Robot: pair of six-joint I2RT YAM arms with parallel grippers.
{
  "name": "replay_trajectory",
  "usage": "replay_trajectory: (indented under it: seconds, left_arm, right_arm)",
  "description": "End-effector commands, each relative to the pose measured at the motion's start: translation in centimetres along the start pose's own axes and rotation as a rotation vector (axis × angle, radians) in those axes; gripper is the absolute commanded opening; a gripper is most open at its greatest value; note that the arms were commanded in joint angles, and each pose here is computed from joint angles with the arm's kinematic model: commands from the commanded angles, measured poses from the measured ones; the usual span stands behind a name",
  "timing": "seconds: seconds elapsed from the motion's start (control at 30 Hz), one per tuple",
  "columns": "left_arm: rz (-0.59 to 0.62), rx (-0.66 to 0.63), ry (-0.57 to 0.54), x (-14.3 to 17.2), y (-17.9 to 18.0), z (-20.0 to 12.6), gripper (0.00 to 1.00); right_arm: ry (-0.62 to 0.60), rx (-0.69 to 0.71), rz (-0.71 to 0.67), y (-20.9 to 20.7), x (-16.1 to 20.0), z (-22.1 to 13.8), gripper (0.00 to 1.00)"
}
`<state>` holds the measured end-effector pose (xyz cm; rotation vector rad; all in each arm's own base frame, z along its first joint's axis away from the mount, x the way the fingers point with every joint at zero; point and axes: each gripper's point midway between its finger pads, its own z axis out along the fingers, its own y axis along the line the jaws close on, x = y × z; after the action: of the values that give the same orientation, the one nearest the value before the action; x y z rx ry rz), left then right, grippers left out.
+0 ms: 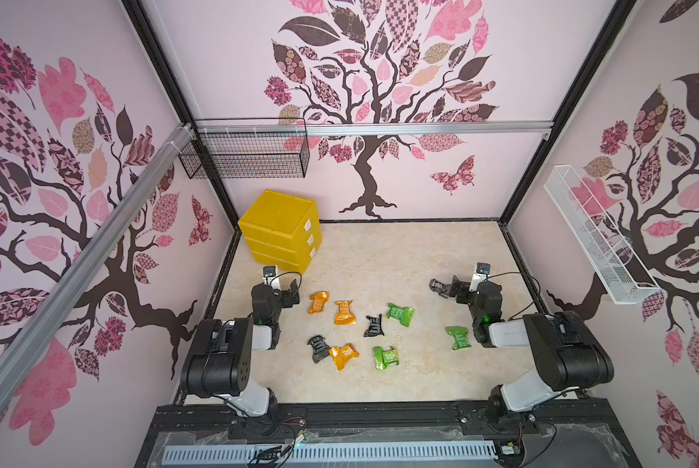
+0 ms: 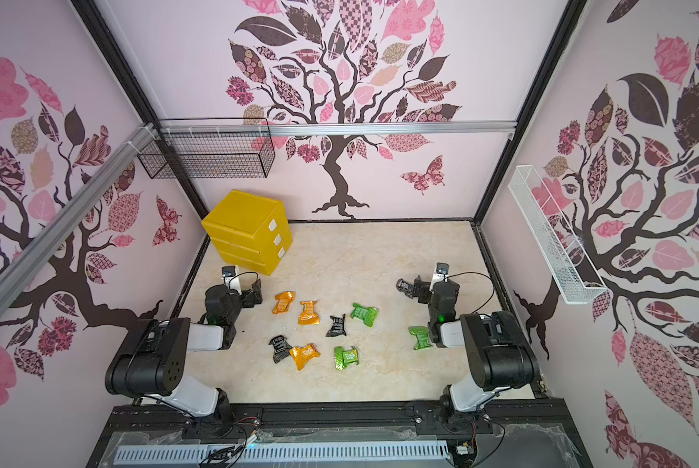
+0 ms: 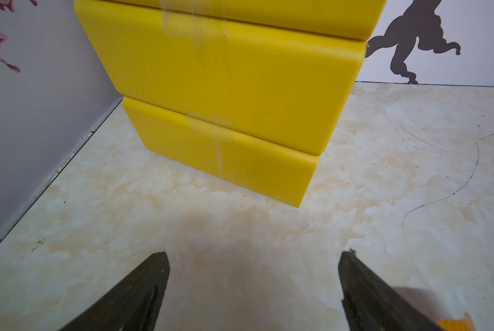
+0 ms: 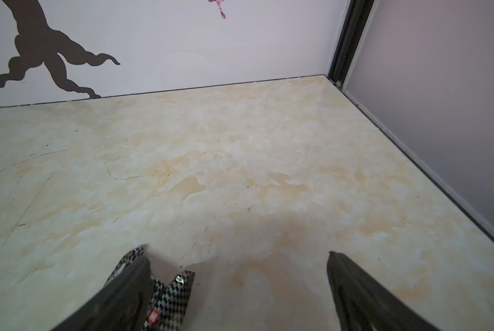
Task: Place the cookies into the drawer by color
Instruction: Move the storage box to the center of the board.
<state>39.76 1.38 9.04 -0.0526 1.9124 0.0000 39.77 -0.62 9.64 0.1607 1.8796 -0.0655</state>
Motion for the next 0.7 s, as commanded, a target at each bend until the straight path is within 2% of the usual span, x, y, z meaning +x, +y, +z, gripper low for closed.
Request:
replay_trajectory:
  seconds: [0.0,0.43,0.53,0.67]
  left_arm:
    - [-0.004,-0.006,-0.034,-1.1,0.2,0.0,0.97]
    - [-0.002,-0.008,-0.040,-1.1,0.3,-0.1,0.97]
    - [-0.012,-0.026,-0.084,-2.9,0.5,-1.0,0.97]
    - [-0.046,-0.076,-0.046,-5.5,1.3,-3.2,0.97]
  right_arm:
    - [-0.028,0.003,0.002,-0.1,-1.3,0.4,0.99]
    - [-0.037,0.002,0.000,-0.2,-1.3,0.1,0.99]
    - [-0.081,0.021,0.017,-0.7,-2.6,-1.3,0.99]
    - [-0.049,0.042,0.044,-1.0,-4.4,-2.5,0.99]
